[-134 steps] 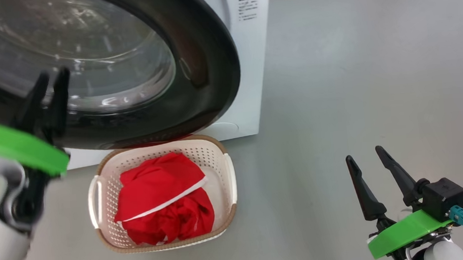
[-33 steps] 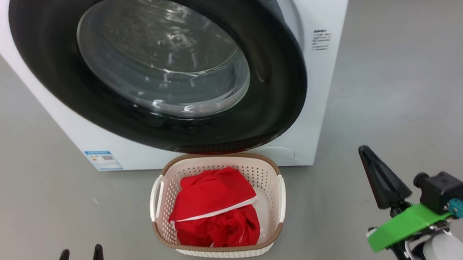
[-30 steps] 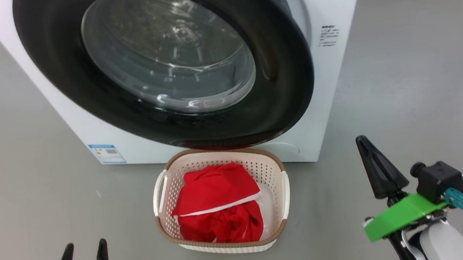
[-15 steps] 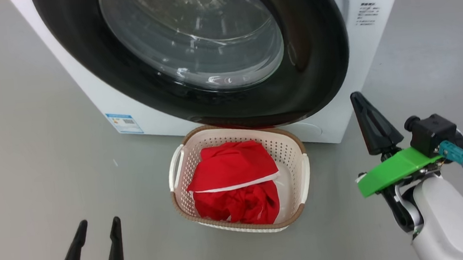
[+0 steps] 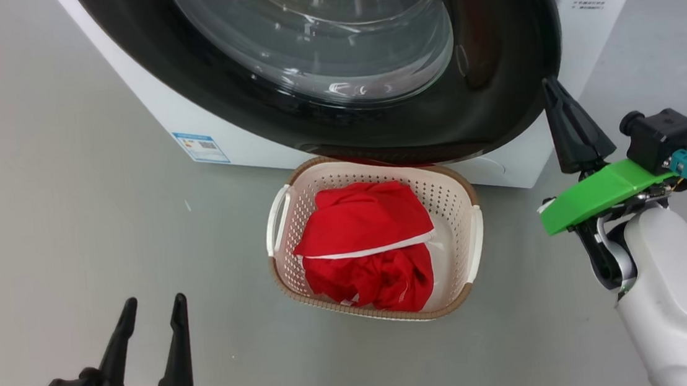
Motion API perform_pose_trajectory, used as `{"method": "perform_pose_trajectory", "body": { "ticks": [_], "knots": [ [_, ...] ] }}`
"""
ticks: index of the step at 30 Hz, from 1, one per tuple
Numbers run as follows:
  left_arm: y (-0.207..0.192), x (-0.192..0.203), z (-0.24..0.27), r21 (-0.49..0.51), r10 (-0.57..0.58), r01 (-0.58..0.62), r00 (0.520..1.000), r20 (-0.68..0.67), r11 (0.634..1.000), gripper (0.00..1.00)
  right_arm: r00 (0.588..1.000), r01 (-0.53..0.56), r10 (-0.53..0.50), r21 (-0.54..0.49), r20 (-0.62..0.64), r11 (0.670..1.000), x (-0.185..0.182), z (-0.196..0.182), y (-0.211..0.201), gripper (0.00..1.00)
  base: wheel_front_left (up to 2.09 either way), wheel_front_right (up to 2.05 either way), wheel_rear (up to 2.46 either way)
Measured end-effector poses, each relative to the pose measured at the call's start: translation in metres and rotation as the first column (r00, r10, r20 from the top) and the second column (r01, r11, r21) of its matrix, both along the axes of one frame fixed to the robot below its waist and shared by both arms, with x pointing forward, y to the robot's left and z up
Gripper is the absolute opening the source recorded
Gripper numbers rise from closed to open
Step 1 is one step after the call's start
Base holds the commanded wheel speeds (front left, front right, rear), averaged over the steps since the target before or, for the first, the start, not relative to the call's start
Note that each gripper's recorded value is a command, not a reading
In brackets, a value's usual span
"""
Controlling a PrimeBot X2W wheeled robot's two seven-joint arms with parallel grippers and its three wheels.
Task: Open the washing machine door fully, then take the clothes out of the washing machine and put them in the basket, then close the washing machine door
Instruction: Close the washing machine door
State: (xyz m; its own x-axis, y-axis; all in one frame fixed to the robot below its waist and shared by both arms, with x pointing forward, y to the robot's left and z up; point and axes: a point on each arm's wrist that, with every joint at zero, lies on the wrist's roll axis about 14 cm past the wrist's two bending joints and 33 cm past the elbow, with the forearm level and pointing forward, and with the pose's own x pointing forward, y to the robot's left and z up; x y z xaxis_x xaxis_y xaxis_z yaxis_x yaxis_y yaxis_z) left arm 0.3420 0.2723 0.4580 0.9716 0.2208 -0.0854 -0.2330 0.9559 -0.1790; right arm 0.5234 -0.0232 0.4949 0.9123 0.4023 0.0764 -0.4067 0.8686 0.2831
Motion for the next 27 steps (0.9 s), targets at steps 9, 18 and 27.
{"method": "perform_pose_trajectory", "body": {
  "ticks": [9, 18, 27],
  "knots": [
    [0.001, 0.005, -0.004, -0.009, 0.012, -0.012, 1.000, -0.011, 1.000, 1.00, 1.000, -0.007, 0.007, 0.012, -0.015, 1.000, 0.017, -0.007, 0.009, 0.00, 0.00, 0.00, 0.00],
    [0.001, 0.013, -0.006, -0.010, 0.012, -0.013, 1.000, -0.017, 1.000, 1.00, 1.000, -0.002, 0.002, 0.019, 0.009, 1.000, 0.039, -0.004, 0.012, 0.00, 0.00, 0.00, 0.00],
    [0.003, 0.020, -0.011, -0.007, 0.016, -0.016, 0.999, -0.030, 1.000, 1.00, 0.999, 0.018, -0.019, 0.034, 0.034, 0.999, 0.064, 0.001, 0.011, 0.00, 0.00, 0.00, 0.00]
  ]
}}
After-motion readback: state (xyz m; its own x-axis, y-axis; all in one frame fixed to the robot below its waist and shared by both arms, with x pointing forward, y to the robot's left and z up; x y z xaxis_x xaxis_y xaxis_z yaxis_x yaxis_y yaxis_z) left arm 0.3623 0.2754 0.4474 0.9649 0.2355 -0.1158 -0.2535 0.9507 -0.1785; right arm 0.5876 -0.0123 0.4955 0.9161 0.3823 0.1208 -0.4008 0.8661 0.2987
